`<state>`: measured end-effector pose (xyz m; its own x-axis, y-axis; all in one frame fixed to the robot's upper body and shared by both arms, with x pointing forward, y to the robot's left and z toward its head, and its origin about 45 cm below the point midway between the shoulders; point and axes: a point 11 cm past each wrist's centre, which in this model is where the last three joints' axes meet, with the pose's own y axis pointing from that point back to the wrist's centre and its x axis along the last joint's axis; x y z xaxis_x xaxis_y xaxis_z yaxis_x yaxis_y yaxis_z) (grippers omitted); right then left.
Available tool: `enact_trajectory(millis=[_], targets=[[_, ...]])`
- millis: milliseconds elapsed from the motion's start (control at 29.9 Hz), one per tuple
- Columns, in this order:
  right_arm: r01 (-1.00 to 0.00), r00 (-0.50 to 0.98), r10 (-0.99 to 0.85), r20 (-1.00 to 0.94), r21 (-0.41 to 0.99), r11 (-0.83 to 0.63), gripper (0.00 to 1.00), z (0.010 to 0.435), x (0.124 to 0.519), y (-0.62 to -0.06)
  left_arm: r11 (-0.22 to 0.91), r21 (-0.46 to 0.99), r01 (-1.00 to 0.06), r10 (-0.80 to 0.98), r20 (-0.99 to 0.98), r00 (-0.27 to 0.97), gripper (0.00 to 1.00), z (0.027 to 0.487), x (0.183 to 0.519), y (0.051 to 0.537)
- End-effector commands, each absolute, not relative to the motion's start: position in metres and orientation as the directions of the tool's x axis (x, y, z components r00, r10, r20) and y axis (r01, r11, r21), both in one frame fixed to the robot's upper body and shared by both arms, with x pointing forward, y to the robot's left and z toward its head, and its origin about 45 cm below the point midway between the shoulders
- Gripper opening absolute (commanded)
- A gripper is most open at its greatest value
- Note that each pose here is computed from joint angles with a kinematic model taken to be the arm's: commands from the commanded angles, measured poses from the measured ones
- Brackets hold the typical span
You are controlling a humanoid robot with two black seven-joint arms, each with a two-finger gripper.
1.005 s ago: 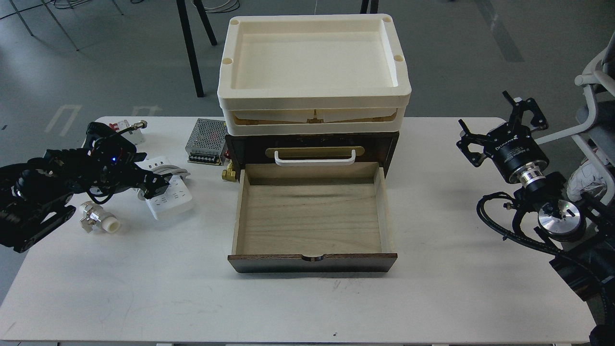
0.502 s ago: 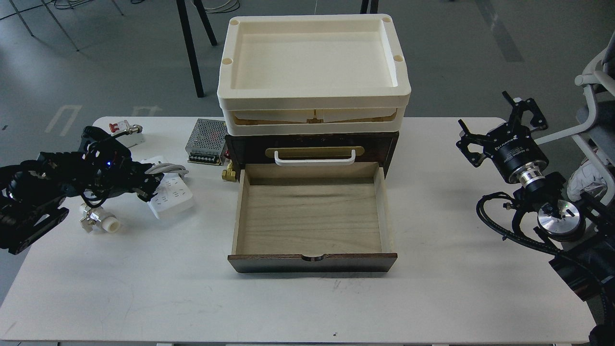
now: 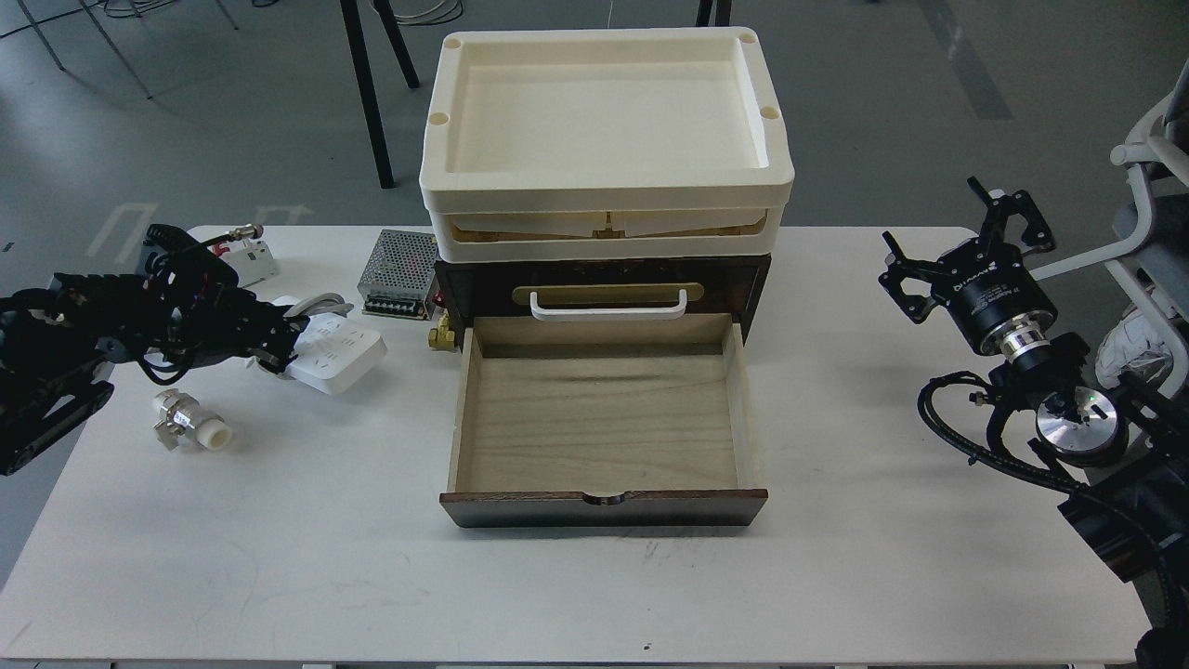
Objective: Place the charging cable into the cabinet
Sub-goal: 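Lift the power strip with its cable up off the table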
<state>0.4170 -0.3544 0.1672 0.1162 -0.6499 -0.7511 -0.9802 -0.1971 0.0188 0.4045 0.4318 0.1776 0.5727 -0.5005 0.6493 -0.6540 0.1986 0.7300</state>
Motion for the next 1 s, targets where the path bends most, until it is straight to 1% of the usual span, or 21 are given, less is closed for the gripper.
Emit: enact_trajectory(millis=[0,134,301,368,435,502,569,636,737,871,971], targets=[[-0.980,0.117,-0.651,-0.750,0.019,-0.198,1.00,0.167,0.417,-0.354,0.195,0.698,-0.689,-0.484,0.679,0.552,0.06,0.211,0.406,0.450],[-0.980,0.117,-0.652,-0.749,0.019,-0.199,1.00,0.167,0.417,-0.354,0.198,0.654,-0.730,-0.465,0.718,0.518,0.06,0.253,0.406,0.466],[-0.979,0.119,-0.653,-0.748,0.020,-0.201,1.00,0.167,0.417,-0.353,0.160,0.544,-0.824,-0.421,0.792,0.441,0.06,0.330,0.406,0.495],[-0.979,0.120,-0.653,-0.747,0.020,-0.202,1.00,0.167,0.417,-0.353,0.169,0.482,-0.860,-0.419,0.825,0.380,0.06,0.368,0.409,0.494],[-0.979,0.119,-0.654,-0.747,0.021,-0.202,1.00,0.166,0.417,-0.353,0.199,0.425,-0.883,-0.420,0.851,0.315,0.06,0.401,0.413,0.483],[-0.978,0.121,-0.649,-0.751,0.021,-0.207,1.00,0.165,0.417,-0.349,0.246,0.397,-0.884,-0.426,0.864,0.269,0.06,0.422,0.416,0.463],[-0.978,0.122,-0.649,-0.751,0.021,-0.209,1.00,0.165,0.417,-0.349,0.328,0.398,-0.857,-0.441,0.866,0.233,0.05,0.433,0.416,0.427],[-0.978,0.122,-0.649,-0.751,0.021,-0.209,1.00,0.165,0.417,-0.349,0.409,0.398,-0.821,-0.460,0.867,0.192,0.05,0.446,0.410,0.388],[-0.978,0.122,-0.648,-0.752,0.020,-0.208,1.00,0.165,0.417,-0.348,0.482,0.377,-0.791,-0.492,0.863,0.112,0.05,0.472,0.396,0.334],[-0.978,0.123,-0.649,-0.751,0.017,-0.206,1.00,0.166,0.418,-0.349,0.581,0.418,-0.699,-0.555,0.831,0.036,0.06,0.486,0.373,0.263],[-0.979,0.122,-0.649,-0.751,0.019,-0.205,1.00,0.165,0.417,-0.349,0.648,0.460,-0.607,-0.584,0.812,-0.008,0.06,0.476,0.355,0.222]])
